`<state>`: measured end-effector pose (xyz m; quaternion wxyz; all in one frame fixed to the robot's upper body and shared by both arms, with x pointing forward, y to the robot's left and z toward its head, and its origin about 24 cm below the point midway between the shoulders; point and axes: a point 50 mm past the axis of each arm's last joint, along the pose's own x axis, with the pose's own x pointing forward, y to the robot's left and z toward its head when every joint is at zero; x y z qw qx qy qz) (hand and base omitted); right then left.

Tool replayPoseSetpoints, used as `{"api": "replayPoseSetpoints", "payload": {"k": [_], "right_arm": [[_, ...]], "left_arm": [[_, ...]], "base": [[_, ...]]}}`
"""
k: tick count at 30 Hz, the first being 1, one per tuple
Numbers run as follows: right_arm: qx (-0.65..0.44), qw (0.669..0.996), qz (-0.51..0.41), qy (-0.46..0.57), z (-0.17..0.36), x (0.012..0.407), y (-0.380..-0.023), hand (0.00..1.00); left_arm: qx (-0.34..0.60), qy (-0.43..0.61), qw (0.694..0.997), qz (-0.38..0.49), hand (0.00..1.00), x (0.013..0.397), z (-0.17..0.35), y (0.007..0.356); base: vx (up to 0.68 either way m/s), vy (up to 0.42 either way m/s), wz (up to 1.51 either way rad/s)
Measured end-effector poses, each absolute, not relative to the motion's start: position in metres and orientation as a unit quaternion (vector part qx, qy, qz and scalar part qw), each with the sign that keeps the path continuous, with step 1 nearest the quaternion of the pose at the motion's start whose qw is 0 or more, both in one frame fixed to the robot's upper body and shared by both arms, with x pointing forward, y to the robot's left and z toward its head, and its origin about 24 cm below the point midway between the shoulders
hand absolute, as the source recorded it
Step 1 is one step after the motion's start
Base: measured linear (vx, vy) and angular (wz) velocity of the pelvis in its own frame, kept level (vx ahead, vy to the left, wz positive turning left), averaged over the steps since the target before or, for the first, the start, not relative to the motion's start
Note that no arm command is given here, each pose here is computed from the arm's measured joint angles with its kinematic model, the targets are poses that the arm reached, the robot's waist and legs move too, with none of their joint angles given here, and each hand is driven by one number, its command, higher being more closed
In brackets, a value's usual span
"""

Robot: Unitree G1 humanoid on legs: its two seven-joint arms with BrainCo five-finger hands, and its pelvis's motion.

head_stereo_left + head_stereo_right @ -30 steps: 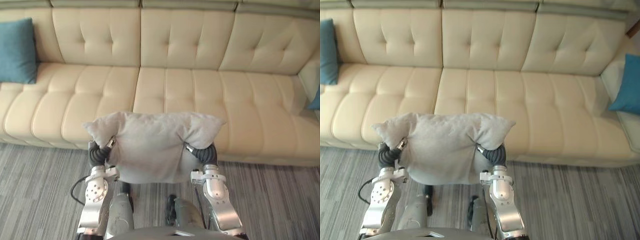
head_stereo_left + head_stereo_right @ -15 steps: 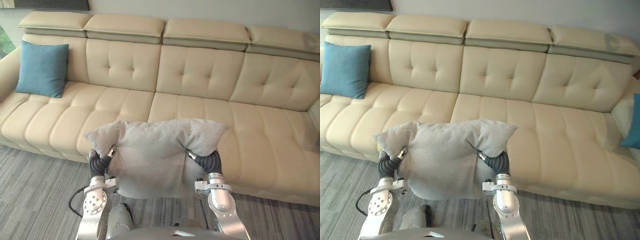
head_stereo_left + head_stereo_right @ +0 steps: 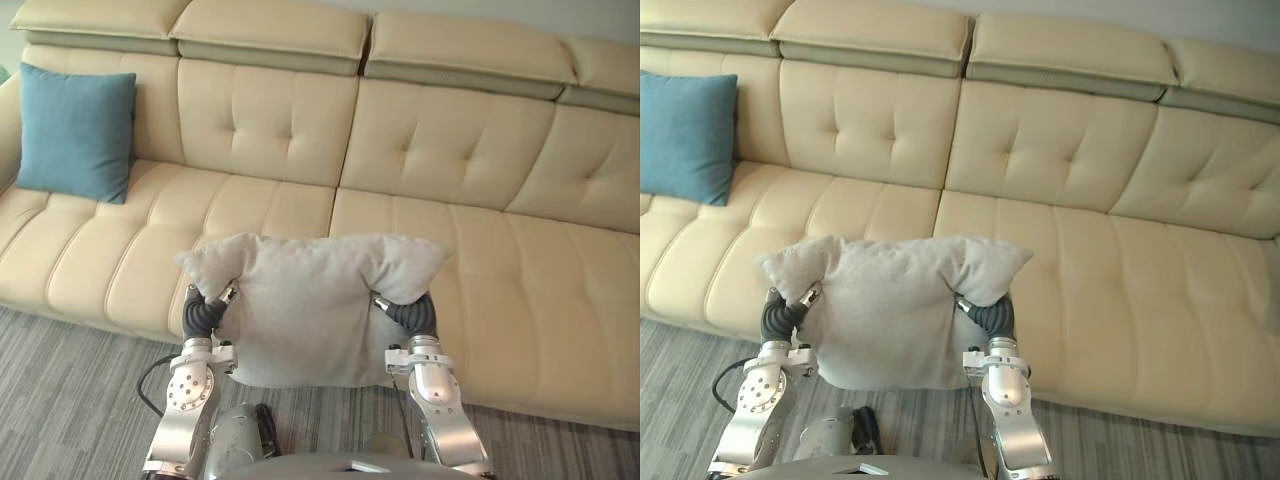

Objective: Pick up cushions and gather them together orderly.

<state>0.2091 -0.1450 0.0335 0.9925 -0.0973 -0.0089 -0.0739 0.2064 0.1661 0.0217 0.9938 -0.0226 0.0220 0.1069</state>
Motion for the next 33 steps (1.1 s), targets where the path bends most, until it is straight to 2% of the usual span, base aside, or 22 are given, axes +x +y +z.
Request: {"api": "replayPoseSetpoints", "payload": {"k": [4, 13, 33], "right_arm": [[-0.096, 0.993, -0.074, -0.011, 0.035, 0.21, -0.144, 1.0], [-0.128, 0.987, -0.085, -0.055, 0.056, 0.206, -0.163, 1.0], [-0.116, 0.989, -0.072, -0.056, 0.059, 0.2, -0.16, 1.0]], "left_arm": [[-0.021, 0.021, 0.994, 0.107, 1.0, 0.206, 0.022, 0.167], [-0.06, 0.013, 0.994, 0.095, 1.0, 0.216, 0.025, 0.146], [-0.039, 0.033, 0.996, 0.077, 1.0, 0.205, 0.015, 0.151]], "base": [[0.23, -0.148, -0.04], [0.14, -0.063, 0.08], [0.02, 0.077, -0.29]]}}
